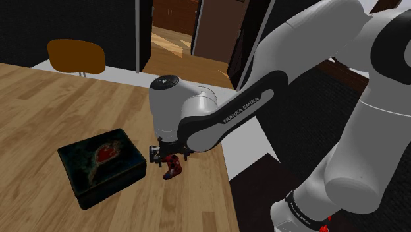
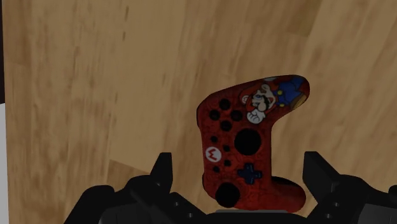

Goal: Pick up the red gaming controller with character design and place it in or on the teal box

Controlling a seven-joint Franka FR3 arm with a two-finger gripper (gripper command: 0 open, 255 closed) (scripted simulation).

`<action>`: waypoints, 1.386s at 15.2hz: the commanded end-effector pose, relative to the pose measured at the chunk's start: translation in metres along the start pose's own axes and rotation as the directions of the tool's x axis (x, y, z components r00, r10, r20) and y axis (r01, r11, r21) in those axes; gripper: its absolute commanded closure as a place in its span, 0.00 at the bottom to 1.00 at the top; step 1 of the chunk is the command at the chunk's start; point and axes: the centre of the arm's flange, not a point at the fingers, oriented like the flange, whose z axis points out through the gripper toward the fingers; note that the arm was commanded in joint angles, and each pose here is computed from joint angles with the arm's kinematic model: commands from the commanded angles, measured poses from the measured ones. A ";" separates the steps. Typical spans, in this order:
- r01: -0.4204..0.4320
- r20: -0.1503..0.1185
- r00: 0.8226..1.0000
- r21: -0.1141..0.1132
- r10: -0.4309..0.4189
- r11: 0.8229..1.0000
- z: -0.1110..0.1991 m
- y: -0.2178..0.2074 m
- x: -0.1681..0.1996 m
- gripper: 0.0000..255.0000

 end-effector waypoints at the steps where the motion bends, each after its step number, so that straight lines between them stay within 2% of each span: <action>1: 0.000 0.000 1.000 0.000 0.000 1.000 0.000 0.000 0.000 0.00; 2: 0.000 0.000 1.000 0.000 0.000 1.000 0.000 0.000 0.000 0.00; 3: 0.000 0.000 1.000 0.000 0.000 1.000 0.000 0.000 0.000 1.00; 12: 0.000 0.000 1.000 0.000 0.000 1.000 0.000 0.000 0.000 1.00; 21: 0.000 0.000 1.000 0.000 0.000 1.000 -0.047 0.009 0.001 1.00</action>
